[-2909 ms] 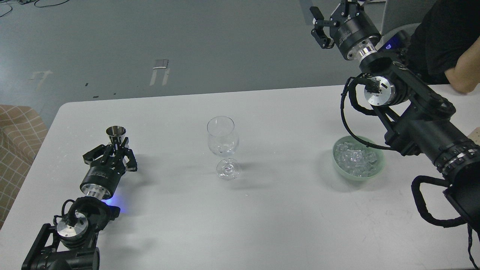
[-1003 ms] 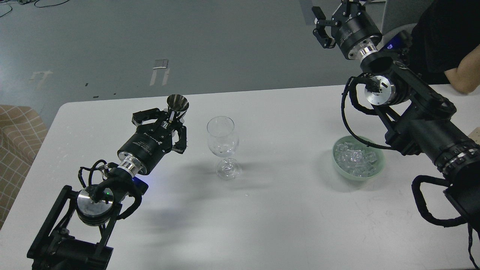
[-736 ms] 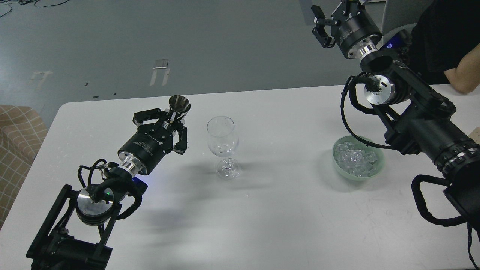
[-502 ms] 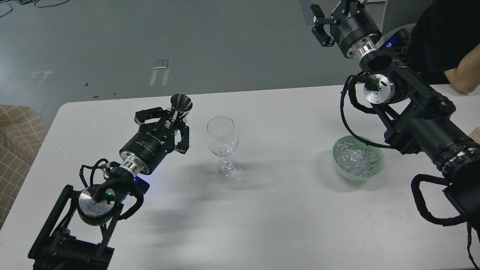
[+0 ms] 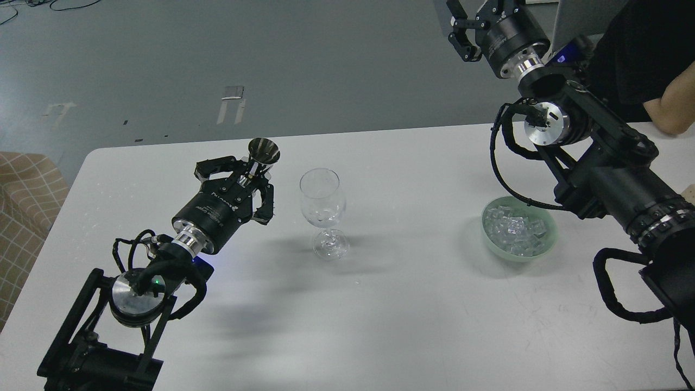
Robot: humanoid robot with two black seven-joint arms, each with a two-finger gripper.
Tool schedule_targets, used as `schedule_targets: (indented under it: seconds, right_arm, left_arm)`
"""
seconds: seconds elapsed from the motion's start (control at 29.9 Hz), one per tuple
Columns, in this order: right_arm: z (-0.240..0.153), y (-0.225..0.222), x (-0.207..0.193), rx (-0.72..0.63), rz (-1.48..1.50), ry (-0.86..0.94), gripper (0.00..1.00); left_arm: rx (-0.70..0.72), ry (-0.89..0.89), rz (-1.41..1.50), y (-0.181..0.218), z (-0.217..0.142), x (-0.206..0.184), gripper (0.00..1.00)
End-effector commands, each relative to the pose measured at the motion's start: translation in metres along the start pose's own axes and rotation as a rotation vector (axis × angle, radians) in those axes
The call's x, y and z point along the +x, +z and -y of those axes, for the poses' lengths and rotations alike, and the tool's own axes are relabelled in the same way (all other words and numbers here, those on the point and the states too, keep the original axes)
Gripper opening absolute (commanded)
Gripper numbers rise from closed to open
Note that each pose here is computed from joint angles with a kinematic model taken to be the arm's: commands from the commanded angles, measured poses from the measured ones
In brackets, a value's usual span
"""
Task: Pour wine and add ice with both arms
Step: 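Tilt the jigger over the wine glass with the left gripper to pour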
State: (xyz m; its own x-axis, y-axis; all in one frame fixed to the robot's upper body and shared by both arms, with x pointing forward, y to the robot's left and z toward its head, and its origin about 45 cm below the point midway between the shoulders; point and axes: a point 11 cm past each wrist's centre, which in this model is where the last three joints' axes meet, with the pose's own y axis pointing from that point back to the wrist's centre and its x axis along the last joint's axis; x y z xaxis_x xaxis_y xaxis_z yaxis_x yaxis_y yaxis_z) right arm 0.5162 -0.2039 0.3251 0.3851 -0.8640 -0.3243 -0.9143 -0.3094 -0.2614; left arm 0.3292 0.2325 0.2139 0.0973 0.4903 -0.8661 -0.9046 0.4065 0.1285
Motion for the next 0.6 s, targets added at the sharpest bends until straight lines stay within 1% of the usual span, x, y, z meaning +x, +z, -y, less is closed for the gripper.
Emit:
schedule_targets:
  seconds: [0.0,0.23,0.57]
  right_arm:
    - [0.001,0.002,-0.003,-0.001,0.005,-0.004,1.0]
    - [0.001,0.002,-0.004,-0.001,0.006,-0.006,1.0]
    - [0.0,0.002,-0.003,-0.002,0.006,-0.005,1.0]
  left_arm:
    - [0.0,0.005,0.032,0.0,-0.001,0.0,0.0]
    - [0.031,0.005,0.079,-0.012,0.002,-0.004,0.0]
    - [0.053,0.012,0.148,-0.014,0.003,-0.005,0.0]
